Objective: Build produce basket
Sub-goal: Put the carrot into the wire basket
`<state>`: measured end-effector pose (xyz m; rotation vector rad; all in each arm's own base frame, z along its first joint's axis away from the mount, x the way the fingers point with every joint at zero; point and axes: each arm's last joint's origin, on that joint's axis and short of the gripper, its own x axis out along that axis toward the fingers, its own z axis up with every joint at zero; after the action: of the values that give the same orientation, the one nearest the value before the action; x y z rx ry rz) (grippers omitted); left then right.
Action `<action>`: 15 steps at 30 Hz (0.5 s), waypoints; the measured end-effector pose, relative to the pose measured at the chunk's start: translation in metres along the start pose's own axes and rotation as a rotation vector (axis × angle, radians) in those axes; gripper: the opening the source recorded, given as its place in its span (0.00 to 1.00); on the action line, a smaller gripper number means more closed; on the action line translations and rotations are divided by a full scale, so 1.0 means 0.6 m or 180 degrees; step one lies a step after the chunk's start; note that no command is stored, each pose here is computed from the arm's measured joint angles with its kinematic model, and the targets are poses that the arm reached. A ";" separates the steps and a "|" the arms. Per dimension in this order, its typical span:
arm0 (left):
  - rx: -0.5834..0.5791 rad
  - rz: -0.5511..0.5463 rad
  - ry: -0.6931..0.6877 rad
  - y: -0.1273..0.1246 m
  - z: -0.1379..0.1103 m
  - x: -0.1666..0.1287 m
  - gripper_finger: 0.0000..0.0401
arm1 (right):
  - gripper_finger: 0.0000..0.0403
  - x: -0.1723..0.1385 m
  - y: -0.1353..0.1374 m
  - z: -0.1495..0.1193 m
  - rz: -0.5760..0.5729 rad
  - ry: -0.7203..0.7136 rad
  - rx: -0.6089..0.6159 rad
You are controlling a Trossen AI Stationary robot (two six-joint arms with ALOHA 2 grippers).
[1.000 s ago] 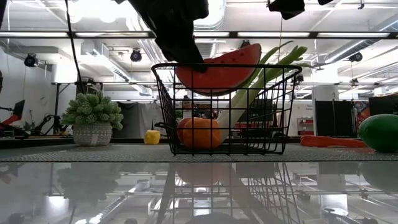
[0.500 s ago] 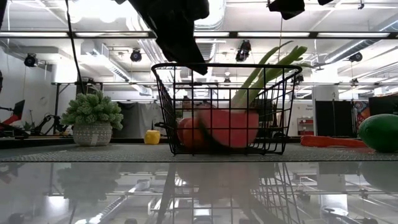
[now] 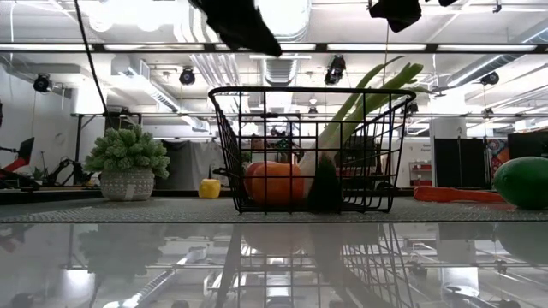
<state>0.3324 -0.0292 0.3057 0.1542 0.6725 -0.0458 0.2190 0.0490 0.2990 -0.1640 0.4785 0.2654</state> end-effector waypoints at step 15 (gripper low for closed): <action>0.0719 0.0048 -0.0732 -0.021 -0.028 -0.028 0.22 | 0.56 0.024 -0.006 -0.005 -0.0387 0.0187 0.1010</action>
<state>0.3080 -0.0394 0.3014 0.3656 0.4352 -0.1232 0.2314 0.0481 0.2900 0.1088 0.5603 0.0634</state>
